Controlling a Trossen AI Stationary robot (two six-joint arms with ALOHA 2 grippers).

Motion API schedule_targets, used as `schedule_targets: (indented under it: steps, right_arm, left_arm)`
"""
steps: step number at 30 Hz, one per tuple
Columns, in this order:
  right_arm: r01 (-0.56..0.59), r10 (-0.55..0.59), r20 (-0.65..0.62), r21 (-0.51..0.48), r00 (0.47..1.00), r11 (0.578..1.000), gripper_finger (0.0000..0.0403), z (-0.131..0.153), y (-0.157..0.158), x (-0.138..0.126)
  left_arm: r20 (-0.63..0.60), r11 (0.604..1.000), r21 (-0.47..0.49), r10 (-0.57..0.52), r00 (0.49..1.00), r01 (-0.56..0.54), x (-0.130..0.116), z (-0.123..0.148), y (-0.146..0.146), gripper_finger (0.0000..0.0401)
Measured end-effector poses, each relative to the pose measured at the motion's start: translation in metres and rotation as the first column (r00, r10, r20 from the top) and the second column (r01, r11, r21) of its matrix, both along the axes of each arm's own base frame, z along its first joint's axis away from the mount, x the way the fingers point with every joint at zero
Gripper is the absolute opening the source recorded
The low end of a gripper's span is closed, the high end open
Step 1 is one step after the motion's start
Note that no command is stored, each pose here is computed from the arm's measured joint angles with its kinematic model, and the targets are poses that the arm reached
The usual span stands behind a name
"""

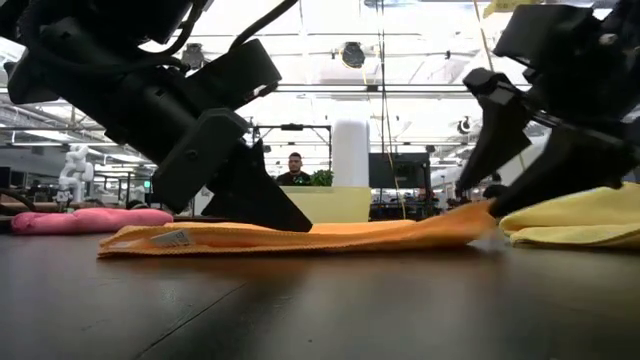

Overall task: Fold microfiber towels
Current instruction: Fold the orange towel

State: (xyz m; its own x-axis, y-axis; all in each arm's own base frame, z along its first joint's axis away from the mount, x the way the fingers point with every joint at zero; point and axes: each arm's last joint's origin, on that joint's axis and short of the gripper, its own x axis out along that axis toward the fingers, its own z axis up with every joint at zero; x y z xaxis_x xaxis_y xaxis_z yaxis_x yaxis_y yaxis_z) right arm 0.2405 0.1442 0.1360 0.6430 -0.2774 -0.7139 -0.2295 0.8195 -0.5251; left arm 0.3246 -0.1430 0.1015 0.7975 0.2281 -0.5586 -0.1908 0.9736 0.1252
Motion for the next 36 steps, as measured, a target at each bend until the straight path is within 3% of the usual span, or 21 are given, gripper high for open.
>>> schedule_targets:
  steps: [6, 11, 16, 23, 29, 36]
  right_arm:
    - [-0.058, 0.069, -0.063, 0.153, 0.996, 0.986, 0.0175, -0.008, 0.002, -0.005]
    - [-0.137, 0.148, -0.018, 0.278, 0.989, 0.951, 0.0163, -0.016, 0.004, -0.007]
    - [-0.193, 0.190, 0.039, 0.300, 0.981, 0.934, 0.0149, -0.013, 0.007, -0.003]
    - [-0.202, 0.195, 0.052, 0.290, 0.979, 0.936, 0.0145, -0.012, 0.008, -0.003]
    - [-0.200, 0.189, 0.065, 0.286, 0.980, 0.937, 0.0144, -0.011, 0.008, -0.002]
    - [-0.190, 0.171, 0.089, 0.317, 0.981, 0.929, 0.0144, 0.005, 0.006, -0.008]
  left_arm:
    - [0.009, 0.999, 0.015, -0.032, 0.999, 0.032, -0.004, 0.008, -0.008, 0.0152]
    - [0.056, 0.999, 0.019, -0.050, 0.997, 0.049, -0.012, 0.030, -0.017, 0.0152]
    - [0.053, 0.995, 0.022, -0.095, 0.994, 0.094, -0.025, 0.046, -0.028, 0.0152]
    - [-0.115, 0.951, 0.168, -0.241, 0.964, 0.258, -0.045, 0.034, -0.045, 0.0152]
    - [-0.172, 0.963, 0.024, -0.261, 0.950, 0.269, -0.048, 0.028, -0.045, 0.0152]
    - [-0.307, 0.989, -0.024, -0.144, 0.941, 0.143, -0.056, 0.016, -0.033, 0.0152]
